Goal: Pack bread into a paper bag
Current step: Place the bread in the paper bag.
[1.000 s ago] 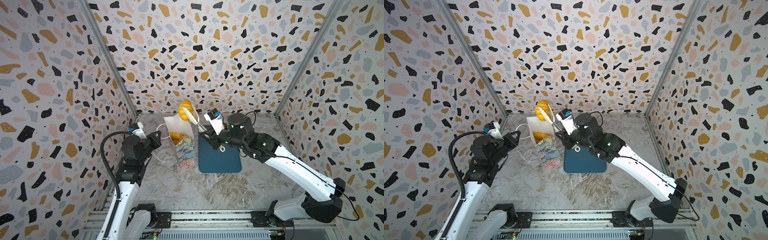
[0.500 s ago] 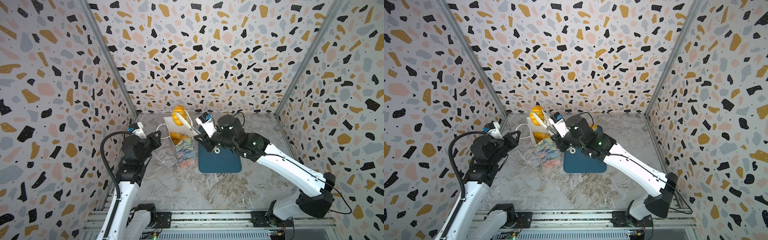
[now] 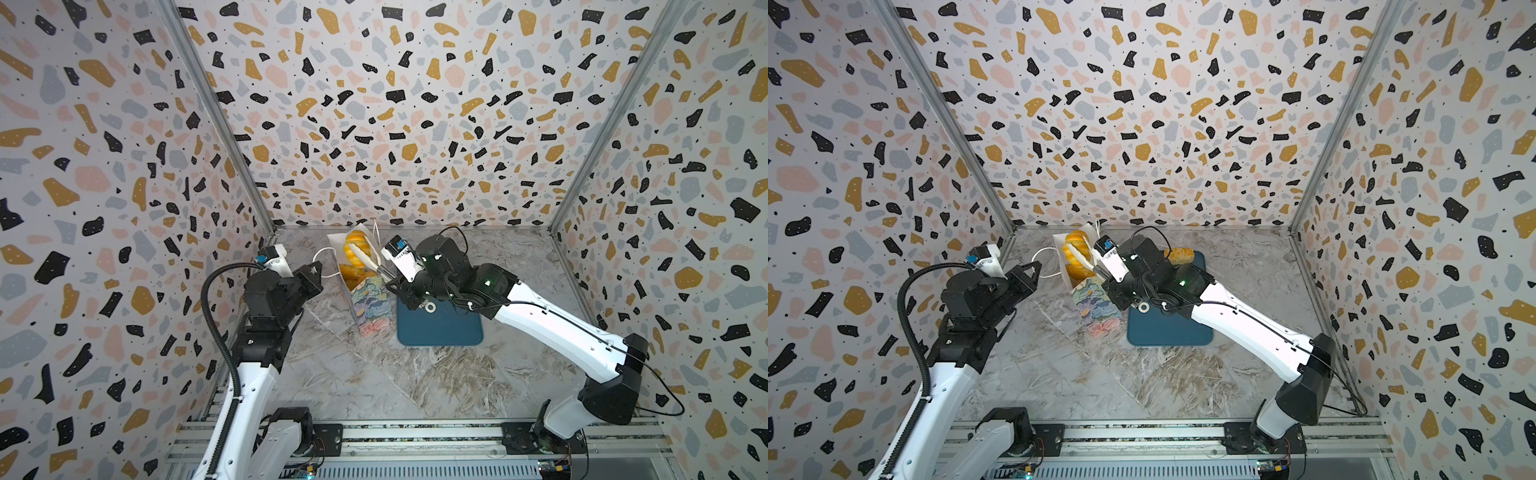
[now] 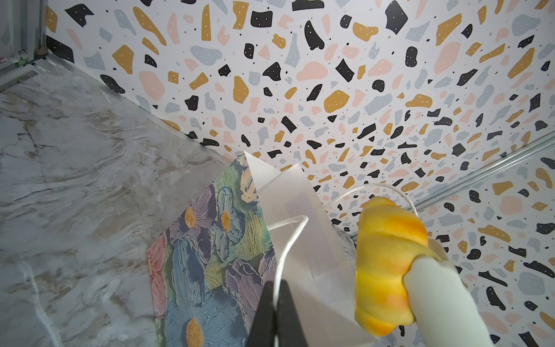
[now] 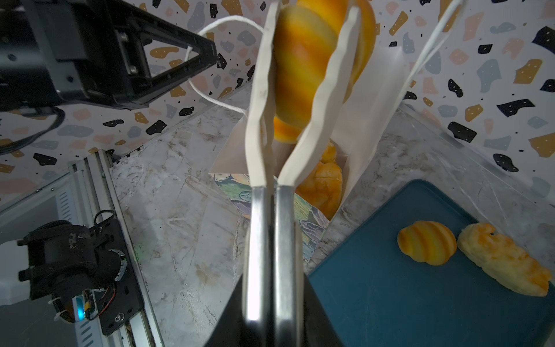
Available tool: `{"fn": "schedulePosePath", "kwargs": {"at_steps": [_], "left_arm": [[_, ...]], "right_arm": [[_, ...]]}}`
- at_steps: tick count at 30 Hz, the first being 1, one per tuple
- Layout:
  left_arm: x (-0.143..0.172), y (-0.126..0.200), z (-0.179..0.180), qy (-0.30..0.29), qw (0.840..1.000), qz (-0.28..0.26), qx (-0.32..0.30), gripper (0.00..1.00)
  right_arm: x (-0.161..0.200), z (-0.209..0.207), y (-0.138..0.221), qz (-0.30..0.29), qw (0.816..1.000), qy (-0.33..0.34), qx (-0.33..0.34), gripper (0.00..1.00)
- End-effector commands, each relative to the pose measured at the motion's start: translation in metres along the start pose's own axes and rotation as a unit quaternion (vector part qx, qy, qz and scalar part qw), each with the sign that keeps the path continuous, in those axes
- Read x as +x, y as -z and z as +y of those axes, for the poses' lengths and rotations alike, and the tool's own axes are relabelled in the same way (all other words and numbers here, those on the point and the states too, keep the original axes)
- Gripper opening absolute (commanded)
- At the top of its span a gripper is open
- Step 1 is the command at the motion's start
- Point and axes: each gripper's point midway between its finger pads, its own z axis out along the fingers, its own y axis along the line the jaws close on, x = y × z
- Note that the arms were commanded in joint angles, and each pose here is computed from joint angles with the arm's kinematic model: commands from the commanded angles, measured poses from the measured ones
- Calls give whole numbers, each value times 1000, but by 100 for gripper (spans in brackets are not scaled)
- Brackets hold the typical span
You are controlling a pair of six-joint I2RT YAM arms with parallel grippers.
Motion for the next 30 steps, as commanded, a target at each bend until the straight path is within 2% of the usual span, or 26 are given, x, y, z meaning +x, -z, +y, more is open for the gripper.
{"fn": "schedulePosePath", "kwargs": {"at_steps": [1,12,30], "left_arm": [[-3,1,-5,-5,1000,-7,13,0],[-2,2,-5,-6,1000,-8,14,0],[-2,3,1,-4,1000,-12,1,0]], "right_arm": [[-27,0,20,-36,999,9,10,26],[-26,-11,22,-35,999,1,41,45],[-42,-17,57,-92,994,-8,60,48]]}}
